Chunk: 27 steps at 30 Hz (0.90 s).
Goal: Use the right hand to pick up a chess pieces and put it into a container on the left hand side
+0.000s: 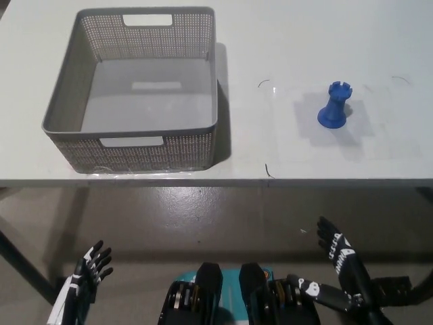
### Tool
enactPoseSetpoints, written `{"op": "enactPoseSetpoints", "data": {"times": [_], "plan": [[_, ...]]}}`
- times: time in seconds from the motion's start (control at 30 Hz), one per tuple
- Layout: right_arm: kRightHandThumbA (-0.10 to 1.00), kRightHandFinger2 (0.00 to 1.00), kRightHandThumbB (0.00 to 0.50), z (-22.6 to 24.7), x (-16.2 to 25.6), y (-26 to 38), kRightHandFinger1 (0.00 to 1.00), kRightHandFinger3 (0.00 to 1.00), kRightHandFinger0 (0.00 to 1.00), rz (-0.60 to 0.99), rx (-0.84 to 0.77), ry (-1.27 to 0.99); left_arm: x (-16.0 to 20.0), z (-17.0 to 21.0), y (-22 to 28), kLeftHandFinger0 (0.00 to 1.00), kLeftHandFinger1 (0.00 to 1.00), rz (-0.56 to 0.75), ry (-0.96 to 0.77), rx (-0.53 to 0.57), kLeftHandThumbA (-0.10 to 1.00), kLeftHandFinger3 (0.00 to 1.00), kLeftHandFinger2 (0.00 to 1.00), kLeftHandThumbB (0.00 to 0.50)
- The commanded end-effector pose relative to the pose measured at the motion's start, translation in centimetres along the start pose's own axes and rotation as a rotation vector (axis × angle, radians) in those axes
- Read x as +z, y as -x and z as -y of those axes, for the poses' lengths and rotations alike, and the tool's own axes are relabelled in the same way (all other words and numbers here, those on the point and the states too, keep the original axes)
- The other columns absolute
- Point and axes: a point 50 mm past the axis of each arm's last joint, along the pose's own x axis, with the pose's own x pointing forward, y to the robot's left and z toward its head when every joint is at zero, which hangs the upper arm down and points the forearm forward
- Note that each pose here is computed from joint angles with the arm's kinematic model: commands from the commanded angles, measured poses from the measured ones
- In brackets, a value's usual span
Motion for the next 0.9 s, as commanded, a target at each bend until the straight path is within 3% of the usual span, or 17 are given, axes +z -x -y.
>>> {"op": "enactPoseSetpoints", "data": {"times": [0.0, 0.13, 0.27, 0.43, 0.5, 0.63, 0.8, 0.87], "plan": [[0.77, 1.0, 0.119, -0.4, 3.3, 0.7, 1.0, 1.0, 0.98, 0.248, -0.152, -0.014, 2.1, 0.0, -0.6, 1.0, 1.0, 0.097, 0.013, -0.015, 1.0, 1.0, 1.0, 0.225], [0.72, 1.0, 0.113, -0.4, 5.4, 0.9, 0.95, 1.0, 0.94, 0.328, -0.227, -0.055, 2.7, -0.1, -0.8, 1.0, 1.0, 0.107, 0.014, -0.015, 1.0, 1.0, 1.0, 0.235], [0.78, 1.0, 0.094, -0.2, 8.1, 0.3, 0.9, 1.0, 0.86, 0.421, -0.283, 0.037, 3.1, 0.0, -0.7, 1.0, 1.0, 0.113, 0.003, -0.013, 1.0, 1.0, 1.0, 0.235], [0.83, 1.0, 0.124, 0.1, 11.0, -1.1, 0.96, 1.0, 0.92, 0.534, -0.297, 0.09, 3.6, 0.1, -1.0, 1.0, 1.0, 0.126, -0.002, -0.025, 1.0, 1.0, 1.0, 0.235], [0.86, 1.0, 0.124, 0.7, 12.2, -2.0, 1.0, 1.0, 1.0, 0.583, -0.29, 0.135, 3.7, 0.1, -1.0, 1.0, 1.0, 0.134, -0.009, -0.021, 1.0, 1.0, 1.0, 0.259], [0.82, 1.0, 0.165, 1.6, 13.5, -3.8, 1.0, 1.0, 1.0, 0.626, -0.291, 0.165, 3.7, 0.3, -0.9, 1.0, 1.0, 0.128, -0.005, -0.039, 1.0, 1.0, 1.0, 0.276], [0.85, 1.0, 0.193, 2.1, 15.3, -7.5, 1.0, 1.0, 1.0, 0.611, -0.296, 0.17, 3.7, 0.4, -0.4, 1.0, 1.0, 0.127, -0.001, -0.022, 1.0, 1.0, 1.0, 0.29], [0.83, 1.0, 0.181, 2.3, 15.9, -8.6, 1.0, 1.0, 1.0, 0.598, -0.306, 0.166, 3.6, 0.3, -0.1, 1.0, 1.0, 0.113, 0.0, -0.027, 1.0, 1.0, 1.0, 0.297]]}}
